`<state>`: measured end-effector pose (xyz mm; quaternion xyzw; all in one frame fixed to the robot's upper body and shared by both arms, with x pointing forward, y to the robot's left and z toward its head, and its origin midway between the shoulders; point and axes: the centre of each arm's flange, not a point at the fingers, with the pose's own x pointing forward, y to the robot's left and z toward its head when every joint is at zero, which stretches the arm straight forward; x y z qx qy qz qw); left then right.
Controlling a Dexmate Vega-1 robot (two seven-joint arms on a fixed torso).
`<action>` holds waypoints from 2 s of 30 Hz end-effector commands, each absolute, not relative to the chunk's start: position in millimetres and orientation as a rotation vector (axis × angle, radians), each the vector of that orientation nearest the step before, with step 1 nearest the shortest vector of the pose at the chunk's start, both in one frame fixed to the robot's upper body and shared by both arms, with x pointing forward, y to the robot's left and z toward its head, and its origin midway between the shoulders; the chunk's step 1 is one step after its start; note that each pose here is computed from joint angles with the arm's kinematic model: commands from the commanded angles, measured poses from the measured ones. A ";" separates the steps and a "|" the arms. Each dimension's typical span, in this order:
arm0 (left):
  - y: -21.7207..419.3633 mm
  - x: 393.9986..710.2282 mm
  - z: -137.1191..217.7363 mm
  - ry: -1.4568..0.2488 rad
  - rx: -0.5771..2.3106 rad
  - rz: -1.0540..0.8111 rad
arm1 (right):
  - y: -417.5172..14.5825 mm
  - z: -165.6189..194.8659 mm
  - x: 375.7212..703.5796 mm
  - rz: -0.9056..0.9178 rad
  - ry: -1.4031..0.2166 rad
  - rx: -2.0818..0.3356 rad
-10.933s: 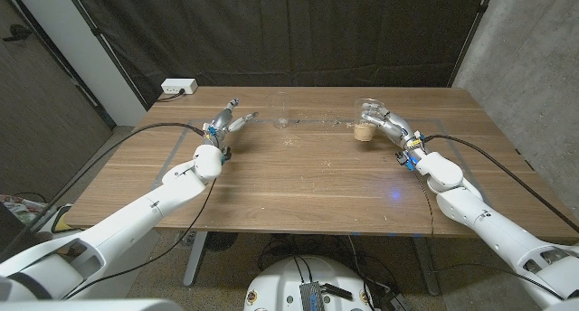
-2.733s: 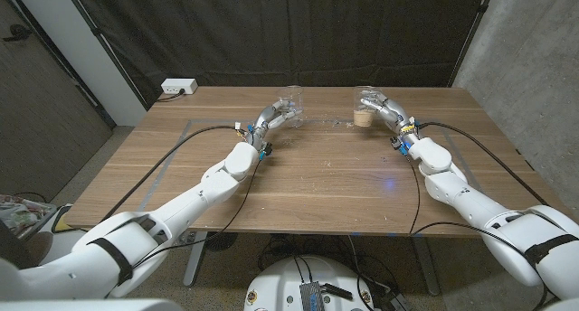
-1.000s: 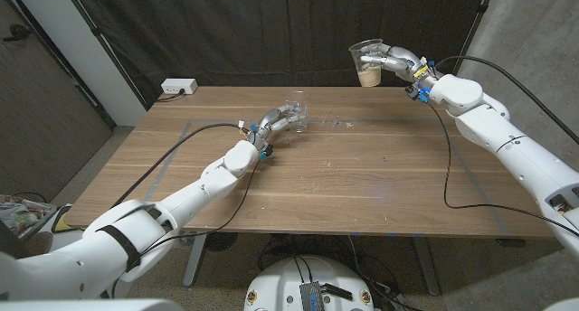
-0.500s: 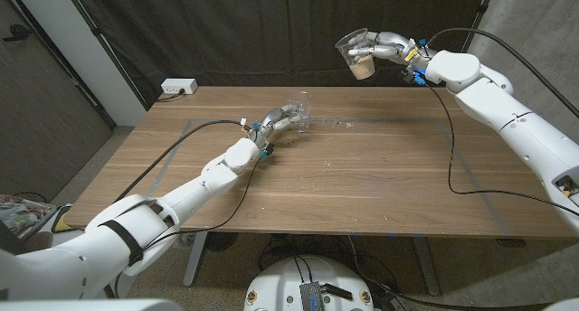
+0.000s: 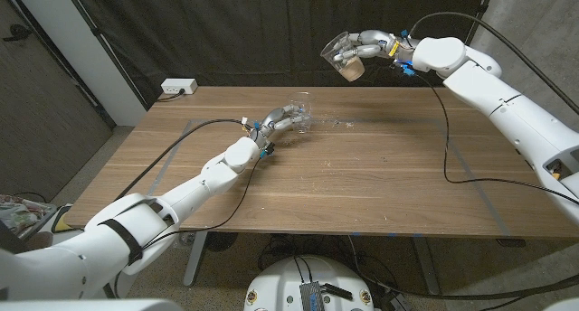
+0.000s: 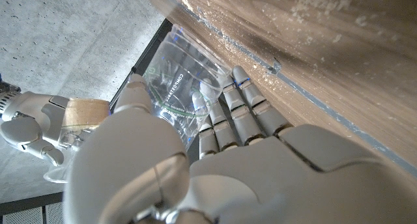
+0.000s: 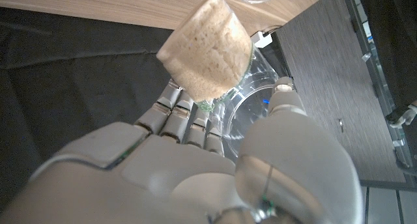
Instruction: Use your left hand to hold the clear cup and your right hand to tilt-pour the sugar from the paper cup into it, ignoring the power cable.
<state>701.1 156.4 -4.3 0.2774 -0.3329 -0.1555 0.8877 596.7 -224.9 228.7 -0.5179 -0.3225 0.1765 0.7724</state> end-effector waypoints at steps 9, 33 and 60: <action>154.5 696.1 0.2 -0.699 0.603 -0.336 | -178.0 227.7 605.1 0.449 -0.623 -1.354; 154.1 695.6 1.7 -0.696 0.618 -0.342 | -138.3 223.1 596.7 0.459 -0.611 -1.568; 153.2 697.1 0.5 -0.739 0.667 -0.368 | -112.1 211.1 600.3 0.448 -0.626 -1.689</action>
